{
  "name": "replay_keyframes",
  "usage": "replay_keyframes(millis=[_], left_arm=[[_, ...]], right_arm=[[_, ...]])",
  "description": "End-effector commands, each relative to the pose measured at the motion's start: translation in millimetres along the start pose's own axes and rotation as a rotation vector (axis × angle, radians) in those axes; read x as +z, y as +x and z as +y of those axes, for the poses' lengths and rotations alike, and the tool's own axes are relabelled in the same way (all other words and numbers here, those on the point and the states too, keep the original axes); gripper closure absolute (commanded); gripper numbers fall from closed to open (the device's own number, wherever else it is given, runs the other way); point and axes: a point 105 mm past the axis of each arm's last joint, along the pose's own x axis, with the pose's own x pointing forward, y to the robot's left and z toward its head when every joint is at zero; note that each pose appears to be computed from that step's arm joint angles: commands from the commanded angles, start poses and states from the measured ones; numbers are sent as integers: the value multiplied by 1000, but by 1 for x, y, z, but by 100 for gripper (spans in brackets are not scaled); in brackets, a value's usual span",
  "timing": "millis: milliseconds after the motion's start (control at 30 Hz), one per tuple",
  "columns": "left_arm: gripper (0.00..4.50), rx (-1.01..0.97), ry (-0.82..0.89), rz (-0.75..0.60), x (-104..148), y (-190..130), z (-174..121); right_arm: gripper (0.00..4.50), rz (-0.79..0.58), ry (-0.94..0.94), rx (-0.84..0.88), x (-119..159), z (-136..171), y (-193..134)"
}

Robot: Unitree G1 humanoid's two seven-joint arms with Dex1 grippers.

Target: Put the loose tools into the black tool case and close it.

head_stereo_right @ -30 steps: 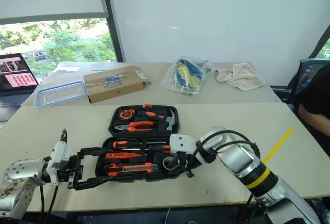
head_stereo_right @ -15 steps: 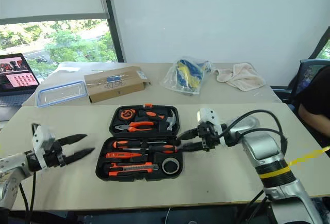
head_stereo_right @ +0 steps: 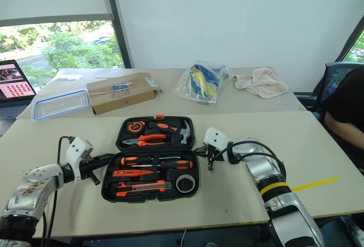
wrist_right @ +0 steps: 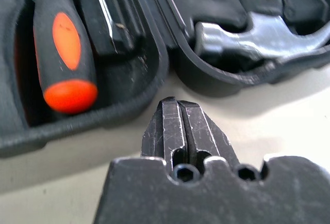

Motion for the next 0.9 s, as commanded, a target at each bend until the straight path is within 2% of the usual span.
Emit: replay_keyframes(millis=[33, 233, 367, 400, 467, 500, 533, 567, 667, 767, 867, 900], left_arm=[[433, -118, 49, -34, 11, 4, -24], [433, -94, 29, 11, -2, -19, -25], [433, -4, -22, -8, -1, -31, -12], [410, 24, -34, 11, -2, -36, -4], [367, 59, -90, 85, -7, -46, 7], [338, 59, -112, 87, -2, -49, 10], [284, 49, -141, 70, 5, -51, 10], [263, 35, -178, 62, 11, -53, 11], [148, 9, -247, 77, 23, -56, 12], [45, 3, -334, 118, 30, -50, 13], [44, 8, -367, 142, 35, -41, 14], [44, 29, -377, 151, 36, -36, 16]], right_arm=[[450, -48, -55, 74, 18, 12, 1], [450, 0, -22, 88, 13, 28, -8], [450, 33, -22, 23, 4, 22, -20], [450, 31, 6, 9, 3, 18, -28], [392, 26, 92, 27, 5, 17, -42], [371, 12, 104, 31, 9, 16, -47], [321, 5, 125, 26, 13, 14, -51], [299, -8, 180, 24, 17, 11, -55], [191, -11, 357, 53, 30, 9, -60], [90, 40, 497, -2, 39, -6, -57], [1, 98, 637, -29, 41, -16, -50], [1, 122, 665, -51, 40, -20, -46]])
